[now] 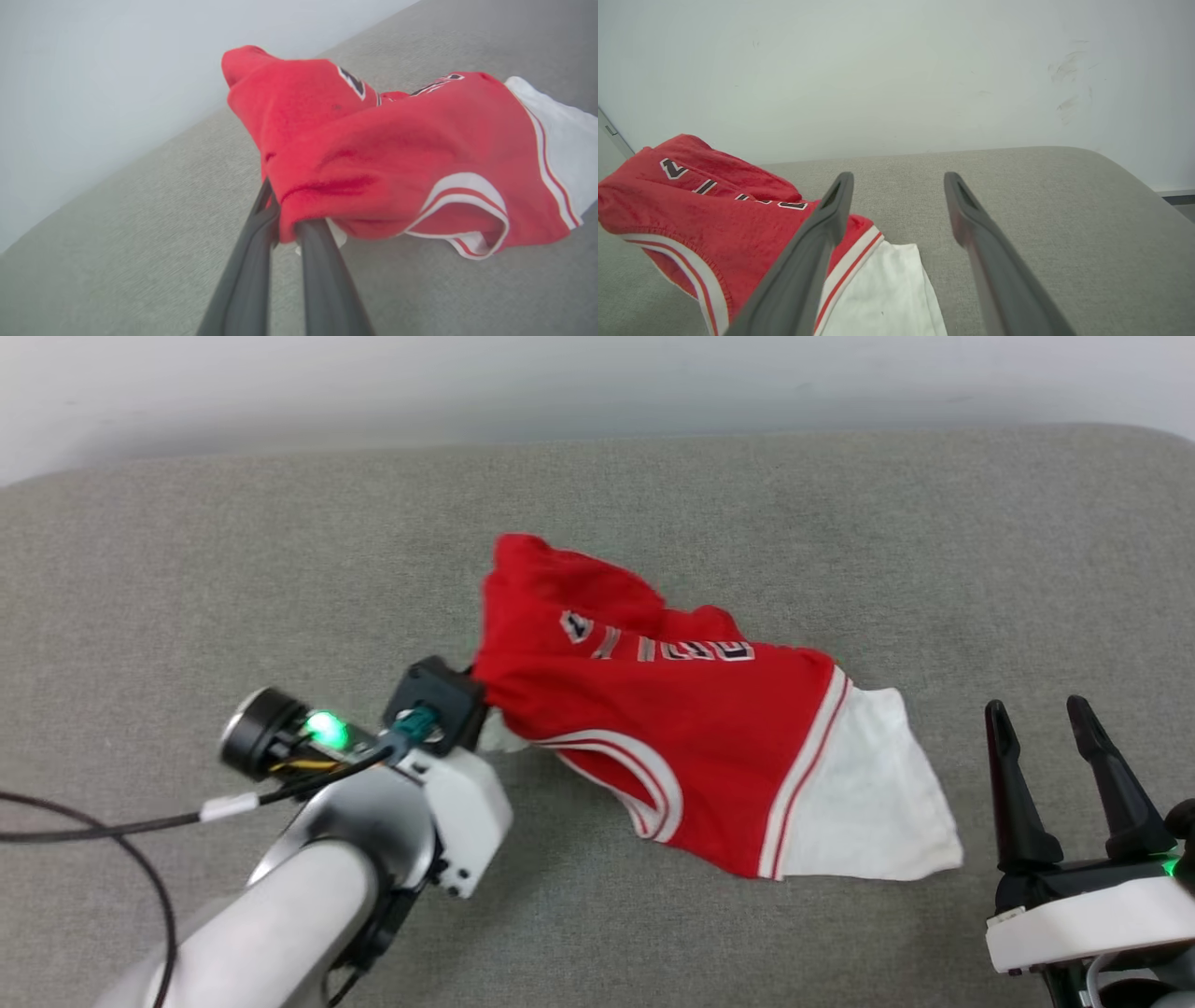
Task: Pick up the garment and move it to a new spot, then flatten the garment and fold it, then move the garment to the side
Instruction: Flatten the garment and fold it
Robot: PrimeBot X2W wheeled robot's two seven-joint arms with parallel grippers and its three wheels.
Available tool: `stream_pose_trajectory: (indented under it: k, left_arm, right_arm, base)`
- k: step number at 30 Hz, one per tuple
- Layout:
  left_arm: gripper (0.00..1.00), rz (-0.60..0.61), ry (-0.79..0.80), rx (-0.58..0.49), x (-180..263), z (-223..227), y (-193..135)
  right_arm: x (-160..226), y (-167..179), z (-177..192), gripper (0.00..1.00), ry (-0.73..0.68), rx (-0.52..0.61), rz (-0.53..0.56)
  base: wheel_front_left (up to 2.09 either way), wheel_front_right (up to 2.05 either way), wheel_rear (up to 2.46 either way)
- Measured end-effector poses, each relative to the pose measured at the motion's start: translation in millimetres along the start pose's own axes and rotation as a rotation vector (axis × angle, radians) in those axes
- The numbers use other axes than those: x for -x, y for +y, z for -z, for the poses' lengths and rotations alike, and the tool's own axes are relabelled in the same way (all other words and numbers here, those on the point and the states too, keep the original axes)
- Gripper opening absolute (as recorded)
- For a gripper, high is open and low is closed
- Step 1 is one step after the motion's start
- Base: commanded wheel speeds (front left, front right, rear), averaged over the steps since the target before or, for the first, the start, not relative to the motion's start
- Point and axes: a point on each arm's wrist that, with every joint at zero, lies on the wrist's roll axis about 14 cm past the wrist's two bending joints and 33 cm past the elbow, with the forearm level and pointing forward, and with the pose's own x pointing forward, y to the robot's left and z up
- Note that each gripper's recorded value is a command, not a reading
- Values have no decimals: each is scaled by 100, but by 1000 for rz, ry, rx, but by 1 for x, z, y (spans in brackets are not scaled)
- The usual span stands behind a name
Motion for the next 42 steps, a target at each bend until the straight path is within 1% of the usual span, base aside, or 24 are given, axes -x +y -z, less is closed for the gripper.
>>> stream_pose_trajectory:
  k: [1,3,5,7,10,11,13,14,15,16,19,23,28,32,35,37,40,42]
  left_arm:
    - [0,-28,6,-7,6,3,8]
    - [0,-53,41,-15,17,14,14]
    - [0,-33,92,-3,26,32,5]
    - [0,20,158,30,33,53,-17]
    - [0,117,203,103,37,70,-57]
    - [0,186,233,167,36,81,-89]
    - [0,204,244,206,35,86,-99]
    - [27,205,245,220,34,88,-103]
    - [89,196,241,227,33,89,-102]
    - [100,185,222,234,31,87,-100]
    - [100,140,144,264,28,73,-90]
    - [100,86,24,273,32,45,-76]
    - [100,7,-86,289,51,19,-56]
    - [100,-90,-141,296,66,6,-32]
    - [100,-167,-117,303,74,15,-9]
    - [100,-193,-65,296,76,27,2]
    - [100,-176,69,295,75,56,6]
    - [100,-137,143,292,71,70,2]
  right_arm:
    - [0,0,0,100,0,0,-1]
    - [0,0,0,100,-1,0,1]
    - [0,-2,0,100,2,-2,4]
    - [-1,-1,1,100,4,-3,2]
    - [-3,-1,2,100,9,-3,0]
    - [-4,1,0,100,6,-3,-5]
    - [-5,1,-1,100,5,-2,-7]
    - [-5,1,-2,100,4,-2,-7]
    - [-5,2,-2,100,3,-1,-7]
    - [-5,2,-3,100,3,0,-8]
    - [-5,5,-7,100,-7,6,-16]
    - [-5,11,-14,100,-22,14,-35]
    - [0,19,-23,100,-37,18,-57]
    - [5,24,-30,100,-51,21,-72]
    - [8,27,-34,100,-58,21,-79]
    - [9,27,-33,100,-52,21,-79]
    - [9,26,-30,100,-42,20,-77]
    - [8,25,-27,100,-32,15,-75]
  base:
    - [0,0,0]
    - [0,0,0]
    - [0,0,0]
    - [0,0,0]
    - [0,0,0]
    - [0,0,0]
    - [0,0,0]
    - [0,0,0]
    - [0,0,0]
    - [0,0,0]
    - [0,0,0]
    - [0,0,0]
    - [0,0,0]
    - [0,0,0]
    - [0,0,0]
    - [0,0,0]
    - [0,0,0]
    - [0,0,0]
